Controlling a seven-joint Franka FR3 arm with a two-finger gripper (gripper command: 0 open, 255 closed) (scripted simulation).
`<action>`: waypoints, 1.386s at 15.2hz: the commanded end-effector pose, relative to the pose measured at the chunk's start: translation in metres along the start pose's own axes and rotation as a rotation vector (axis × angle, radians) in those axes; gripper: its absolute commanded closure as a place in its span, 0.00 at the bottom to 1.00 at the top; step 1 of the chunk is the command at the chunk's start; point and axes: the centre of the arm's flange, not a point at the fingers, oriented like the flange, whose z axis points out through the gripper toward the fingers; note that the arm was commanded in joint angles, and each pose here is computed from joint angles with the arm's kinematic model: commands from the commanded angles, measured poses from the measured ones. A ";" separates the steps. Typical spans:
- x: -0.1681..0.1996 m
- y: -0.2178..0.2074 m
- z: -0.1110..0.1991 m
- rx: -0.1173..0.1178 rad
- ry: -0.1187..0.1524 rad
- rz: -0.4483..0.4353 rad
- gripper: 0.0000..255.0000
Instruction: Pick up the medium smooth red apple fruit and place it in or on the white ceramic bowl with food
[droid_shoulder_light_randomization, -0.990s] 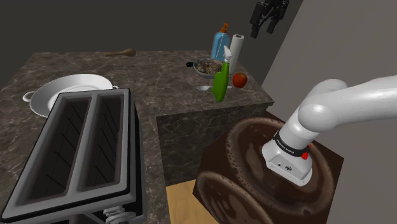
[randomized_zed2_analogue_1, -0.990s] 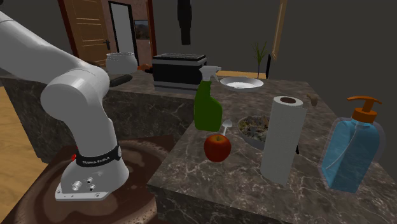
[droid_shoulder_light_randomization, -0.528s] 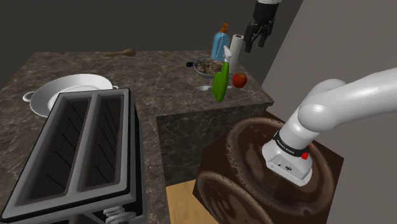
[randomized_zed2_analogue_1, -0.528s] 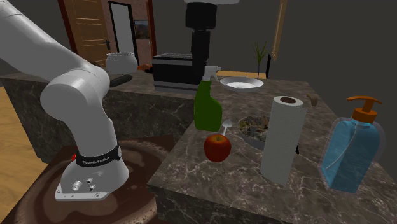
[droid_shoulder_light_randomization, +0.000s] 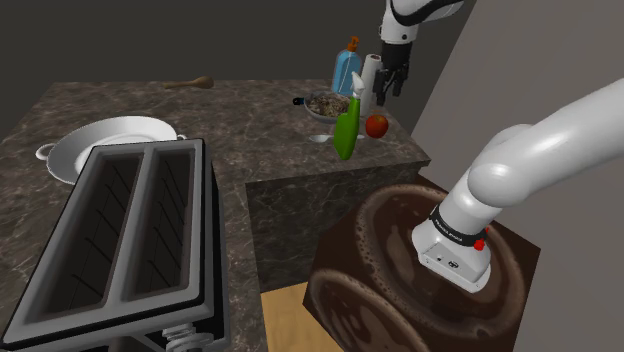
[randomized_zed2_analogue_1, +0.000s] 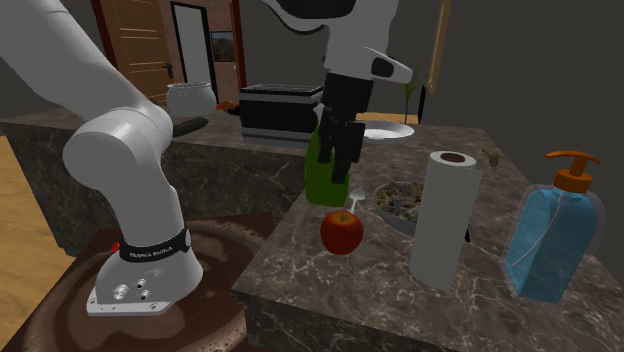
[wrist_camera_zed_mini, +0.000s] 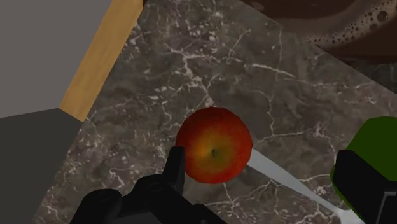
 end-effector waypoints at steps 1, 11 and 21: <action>0.011 0.012 0.024 0.002 -0.029 -0.024 0.00; 0.027 0.026 0.096 0.007 -0.072 -0.057 0.00; 0.027 0.026 0.099 0.007 -0.072 -0.057 1.00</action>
